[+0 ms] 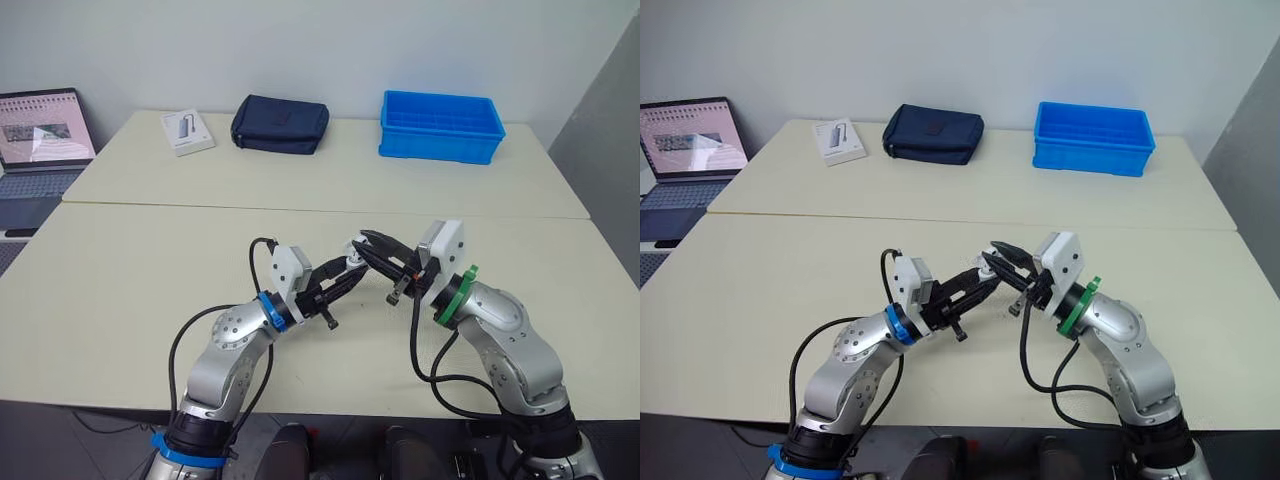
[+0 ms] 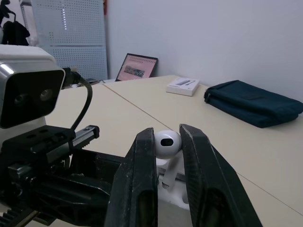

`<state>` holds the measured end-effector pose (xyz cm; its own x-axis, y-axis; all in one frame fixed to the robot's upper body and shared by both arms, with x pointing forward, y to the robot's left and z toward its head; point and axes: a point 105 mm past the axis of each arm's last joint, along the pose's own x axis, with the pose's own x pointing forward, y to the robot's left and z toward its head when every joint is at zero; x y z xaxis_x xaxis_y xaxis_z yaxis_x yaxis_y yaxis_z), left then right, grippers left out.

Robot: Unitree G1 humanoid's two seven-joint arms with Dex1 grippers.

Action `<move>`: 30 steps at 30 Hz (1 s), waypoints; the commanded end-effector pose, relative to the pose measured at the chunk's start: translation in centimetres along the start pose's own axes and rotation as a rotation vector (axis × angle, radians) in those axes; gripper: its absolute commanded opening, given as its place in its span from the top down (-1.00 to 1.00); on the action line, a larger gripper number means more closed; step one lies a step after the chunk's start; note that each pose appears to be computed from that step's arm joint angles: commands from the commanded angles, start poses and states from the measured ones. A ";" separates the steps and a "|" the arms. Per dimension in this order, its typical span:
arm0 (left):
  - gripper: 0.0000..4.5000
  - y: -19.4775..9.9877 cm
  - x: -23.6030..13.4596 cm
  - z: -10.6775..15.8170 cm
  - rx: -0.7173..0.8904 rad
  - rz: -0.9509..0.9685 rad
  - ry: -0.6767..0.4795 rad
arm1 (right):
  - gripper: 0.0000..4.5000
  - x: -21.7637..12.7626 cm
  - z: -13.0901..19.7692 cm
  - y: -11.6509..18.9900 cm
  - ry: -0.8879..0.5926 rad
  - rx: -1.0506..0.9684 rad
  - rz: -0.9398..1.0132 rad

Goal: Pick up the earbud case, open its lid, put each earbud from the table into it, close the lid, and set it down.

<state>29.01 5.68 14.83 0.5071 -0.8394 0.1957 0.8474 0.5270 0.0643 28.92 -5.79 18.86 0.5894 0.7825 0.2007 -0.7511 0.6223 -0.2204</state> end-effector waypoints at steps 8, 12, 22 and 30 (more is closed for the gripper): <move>0.65 -0.3 0.4 1.5 0.026 -0.027 -0.048 | 0.84 -0.8 0.0 -1.3 -0.023 -0.083 -0.062; 0.65 -0.3 0.4 1.5 0.025 -0.027 -0.049 | 0.84 -1.0 -0.5 -1.1 -0.009 -0.110 -0.059; 0.65 -0.2 0.5 1.7 0.029 -0.023 -0.054 | 0.84 -1.4 -1.4 0.1 0.033 -0.099 -0.022; 0.65 -0.2 0.6 1.8 0.031 -0.027 -0.056 | -0.44 -1.7 -0.4 0.5 0.018 -0.091 -0.009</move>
<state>29.30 5.83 14.71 0.5141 -0.8386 0.1800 0.8458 0.5305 0.0559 28.38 -6.97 17.06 0.6243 0.7648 0.1591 -0.7116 0.6408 -0.2880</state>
